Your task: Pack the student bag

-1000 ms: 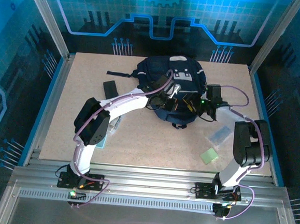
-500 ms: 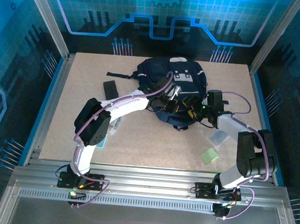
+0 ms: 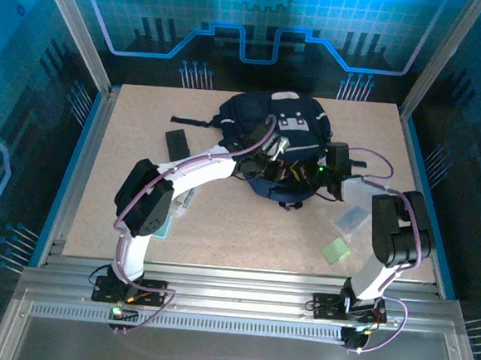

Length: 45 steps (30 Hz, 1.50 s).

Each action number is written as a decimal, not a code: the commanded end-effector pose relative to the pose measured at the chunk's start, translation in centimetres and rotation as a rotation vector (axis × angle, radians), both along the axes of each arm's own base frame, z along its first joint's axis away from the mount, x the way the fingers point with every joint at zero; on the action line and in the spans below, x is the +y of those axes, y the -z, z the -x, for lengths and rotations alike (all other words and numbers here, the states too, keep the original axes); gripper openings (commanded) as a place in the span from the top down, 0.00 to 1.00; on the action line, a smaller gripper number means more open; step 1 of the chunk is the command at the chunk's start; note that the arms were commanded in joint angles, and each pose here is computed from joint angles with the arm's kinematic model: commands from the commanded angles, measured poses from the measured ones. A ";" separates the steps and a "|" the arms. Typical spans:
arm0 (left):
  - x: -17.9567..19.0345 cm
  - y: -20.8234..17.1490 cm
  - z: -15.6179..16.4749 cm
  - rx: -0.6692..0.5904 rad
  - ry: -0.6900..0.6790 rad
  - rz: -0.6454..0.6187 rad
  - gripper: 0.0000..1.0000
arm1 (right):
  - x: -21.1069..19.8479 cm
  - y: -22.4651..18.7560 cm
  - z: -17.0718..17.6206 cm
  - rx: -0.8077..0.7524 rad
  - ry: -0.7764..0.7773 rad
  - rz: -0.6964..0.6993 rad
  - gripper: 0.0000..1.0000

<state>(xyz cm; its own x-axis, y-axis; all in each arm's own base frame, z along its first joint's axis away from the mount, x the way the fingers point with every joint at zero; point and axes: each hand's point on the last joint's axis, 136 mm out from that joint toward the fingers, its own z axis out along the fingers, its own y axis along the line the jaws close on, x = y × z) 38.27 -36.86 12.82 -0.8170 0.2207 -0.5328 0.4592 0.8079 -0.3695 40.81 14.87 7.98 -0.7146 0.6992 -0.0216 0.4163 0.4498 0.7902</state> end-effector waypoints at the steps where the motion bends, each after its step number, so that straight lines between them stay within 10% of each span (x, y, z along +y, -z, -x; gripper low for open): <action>1: 1.6 -3.5 1.2 -0.122 0.055 -0.084 1.00 | -2.5 -1.0 -0.9 -0.039 0.041 0.108 1.00; 10: 8.5 1.0 -2.2 -0.278 -0.092 -0.346 1.00 | -3.9 -2.0 -0.9 -0.064 0.036 0.091 1.00; 22: 19.2 -0.6 -10.6 -0.422 -0.429 -0.363 1.00 | -3.2 -3.3 -0.7 -0.088 -0.063 0.122 1.00; 37: 19.9 -1.1 -14.1 -0.422 -0.515 -0.319 0.98 | -1.1 -4.7 -1.1 -0.133 -0.168 0.112 1.00; 41: 20.7 -1.3 -14.3 -0.382 -0.551 -0.320 0.81 | -0.2 -4.9 -1.1 -0.136 -0.198 0.113 1.00; 45: 20.8 -1.9 -13.8 -0.355 -0.568 -0.299 0.23 | 0.3 -5.3 -1.1 -0.130 -0.218 0.109 0.83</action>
<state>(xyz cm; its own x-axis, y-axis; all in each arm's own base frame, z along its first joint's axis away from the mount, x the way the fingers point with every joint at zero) 51.80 -18.33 13.49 -0.6342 0.0469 -0.7717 0.0835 0.9965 -0.0081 41.58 14.13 11.82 -0.8079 0.5689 -0.1534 0.2682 0.5870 0.7639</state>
